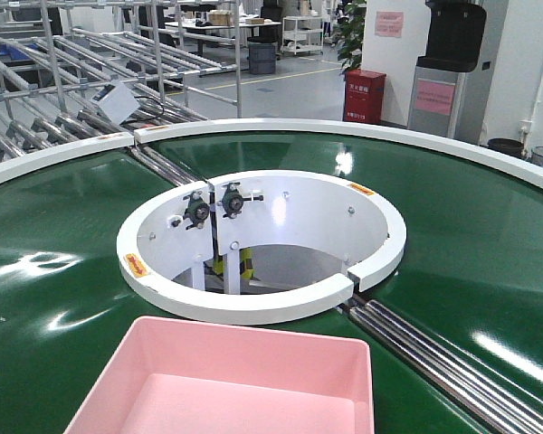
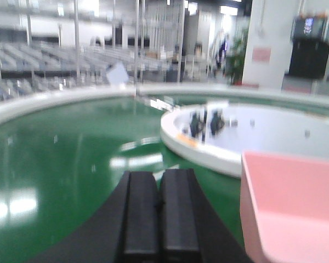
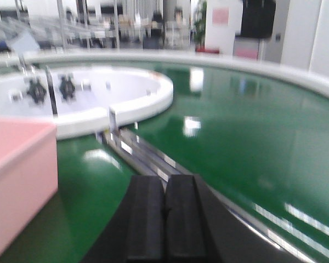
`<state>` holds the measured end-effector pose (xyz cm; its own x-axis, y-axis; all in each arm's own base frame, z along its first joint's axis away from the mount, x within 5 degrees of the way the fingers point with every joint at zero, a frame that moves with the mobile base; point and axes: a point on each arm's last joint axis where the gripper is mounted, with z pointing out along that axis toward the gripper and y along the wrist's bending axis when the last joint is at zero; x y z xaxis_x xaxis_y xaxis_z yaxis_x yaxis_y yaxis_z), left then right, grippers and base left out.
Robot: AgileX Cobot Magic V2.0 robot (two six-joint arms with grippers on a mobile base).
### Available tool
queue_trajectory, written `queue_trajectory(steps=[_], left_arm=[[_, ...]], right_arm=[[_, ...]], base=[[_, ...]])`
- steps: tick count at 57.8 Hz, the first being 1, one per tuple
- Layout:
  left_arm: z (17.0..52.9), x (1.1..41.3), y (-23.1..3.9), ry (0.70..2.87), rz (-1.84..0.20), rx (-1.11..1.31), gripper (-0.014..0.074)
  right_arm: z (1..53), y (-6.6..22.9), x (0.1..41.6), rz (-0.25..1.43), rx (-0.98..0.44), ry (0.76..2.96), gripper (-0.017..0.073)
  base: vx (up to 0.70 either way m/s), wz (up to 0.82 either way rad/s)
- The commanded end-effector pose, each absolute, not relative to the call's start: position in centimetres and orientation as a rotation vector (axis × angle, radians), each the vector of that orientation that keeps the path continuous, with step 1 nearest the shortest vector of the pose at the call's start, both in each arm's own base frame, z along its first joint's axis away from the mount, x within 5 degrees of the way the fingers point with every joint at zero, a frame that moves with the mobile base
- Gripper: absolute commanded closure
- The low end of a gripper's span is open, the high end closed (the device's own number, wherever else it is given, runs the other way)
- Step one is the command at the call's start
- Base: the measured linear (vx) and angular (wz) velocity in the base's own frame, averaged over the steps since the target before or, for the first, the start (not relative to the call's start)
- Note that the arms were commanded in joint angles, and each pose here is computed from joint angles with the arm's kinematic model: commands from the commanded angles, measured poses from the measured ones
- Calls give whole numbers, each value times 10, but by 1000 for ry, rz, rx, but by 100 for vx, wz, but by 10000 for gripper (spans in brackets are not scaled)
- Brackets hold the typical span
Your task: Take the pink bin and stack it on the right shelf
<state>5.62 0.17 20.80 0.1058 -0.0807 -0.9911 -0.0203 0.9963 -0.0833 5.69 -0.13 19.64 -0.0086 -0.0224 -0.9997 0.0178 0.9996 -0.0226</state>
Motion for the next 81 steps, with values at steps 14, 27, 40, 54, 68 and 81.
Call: queue_trajectory(steps=[14,27,40,54,68,81], left_arm=[[350,27,1,1138,136,60,601],[397,74,2,1277,135,62,585],[370,129,4,1559,130,70,426],[338,166,5,1744,93,44,157],[326,204,-4,1934,24,53,123],[337,260,-42,2114,-97,232,125]], right_arm=[[322,-2,47,-43,-2,1348,571],[356,-2,88,-51,-6,1469,567],[337,-3,130,-46,-5,1657,449],[315,-3,158,-41,-4,1798,130],[294,0,197,98,149,2117,39],[299,49,258,272,-36,2327,41]], base=[[0,0],[0,0],[0,0],[0,0],[0,0],[0,0]])
